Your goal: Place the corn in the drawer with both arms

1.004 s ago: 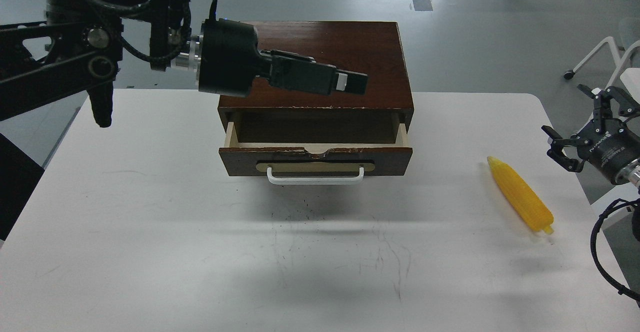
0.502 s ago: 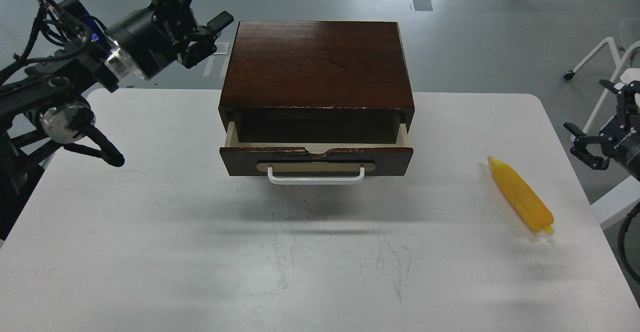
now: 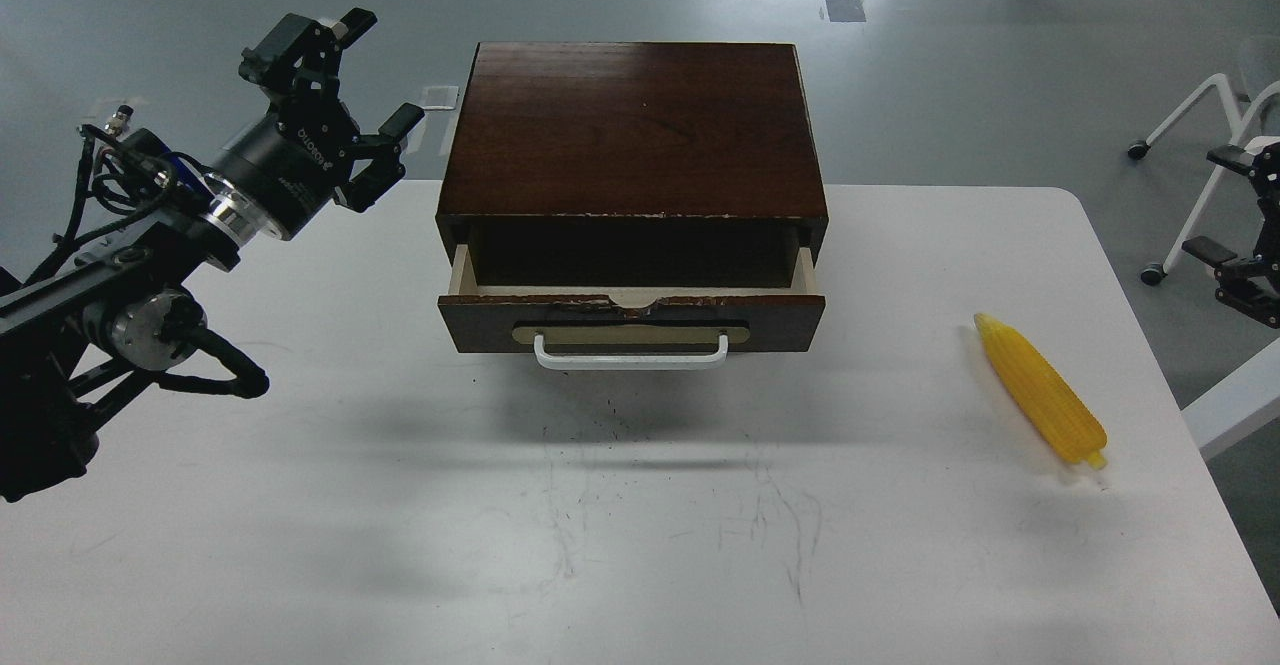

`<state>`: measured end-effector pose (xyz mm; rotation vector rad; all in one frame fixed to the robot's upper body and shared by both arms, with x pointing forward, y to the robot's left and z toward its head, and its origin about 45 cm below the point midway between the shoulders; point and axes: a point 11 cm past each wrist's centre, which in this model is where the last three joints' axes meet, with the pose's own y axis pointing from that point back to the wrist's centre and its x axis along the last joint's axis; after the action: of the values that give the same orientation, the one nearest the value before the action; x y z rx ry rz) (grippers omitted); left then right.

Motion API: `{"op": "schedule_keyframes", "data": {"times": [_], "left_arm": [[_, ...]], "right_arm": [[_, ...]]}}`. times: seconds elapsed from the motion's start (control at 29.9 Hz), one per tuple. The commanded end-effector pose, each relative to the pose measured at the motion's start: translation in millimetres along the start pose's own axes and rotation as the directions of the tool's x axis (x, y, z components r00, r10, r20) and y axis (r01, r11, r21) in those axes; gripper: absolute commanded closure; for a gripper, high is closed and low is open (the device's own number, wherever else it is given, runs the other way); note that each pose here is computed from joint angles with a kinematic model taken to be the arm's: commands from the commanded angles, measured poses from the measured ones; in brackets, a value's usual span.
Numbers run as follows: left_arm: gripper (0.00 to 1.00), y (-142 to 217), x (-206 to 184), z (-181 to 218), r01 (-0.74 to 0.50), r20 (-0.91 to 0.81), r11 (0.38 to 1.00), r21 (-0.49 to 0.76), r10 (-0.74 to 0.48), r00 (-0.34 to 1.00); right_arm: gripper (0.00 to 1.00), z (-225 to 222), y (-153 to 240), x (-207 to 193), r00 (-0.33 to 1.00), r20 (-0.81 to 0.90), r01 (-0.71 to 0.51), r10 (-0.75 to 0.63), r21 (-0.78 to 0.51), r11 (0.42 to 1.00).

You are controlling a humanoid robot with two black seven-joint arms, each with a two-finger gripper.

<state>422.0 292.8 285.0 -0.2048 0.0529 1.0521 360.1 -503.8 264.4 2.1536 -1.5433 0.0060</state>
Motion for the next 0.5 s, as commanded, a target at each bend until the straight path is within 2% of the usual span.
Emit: {"op": "schedule_keyframes", "data": {"times": [0.0, 0.1, 0.23, 0.37, 0.47], "left_arm": [[0.01, -2.2, -3.8, -0.6, 0.008, -0.007, 1.000, -0.005, -0.008, 1.000], [0.01, -2.5, -5.4, -0.3, 0.013, -0.010, 1.000, -0.006, -0.013, 1.000], [0.01, -1.9, -5.6, 0.6, 0.020, -0.008, 1.000, -0.006, -0.020, 1.000], [0.01, -1.8, -5.8, 1.9, 0.026, -0.008, 1.000, -0.007, -0.026, 1.000], [0.01, -1.2, -5.5, 2.5, 0.030, -0.007, 1.000, -0.006, -0.030, 1.000]], "right_arm": [[0.01, -19.1, -2.9, -8.9, 0.978, -0.201, 0.059, -0.064, -0.033, 0.998], [0.01, -29.5, -2.8, -13.6, 0.929, -0.355, 0.086, -0.107, -0.074, 0.994], [0.01, -32.2, -5.9, -13.8, 0.801, -0.576, 0.080, -0.164, -0.168, 0.983], [0.01, -22.5, -6.6, -18.8, 0.716, -0.662, 0.083, -0.224, -0.238, 0.968], [0.01, -7.3, -7.5, -30.7, 0.578, -0.749, 0.111, -0.324, -0.321, 0.941]]}}
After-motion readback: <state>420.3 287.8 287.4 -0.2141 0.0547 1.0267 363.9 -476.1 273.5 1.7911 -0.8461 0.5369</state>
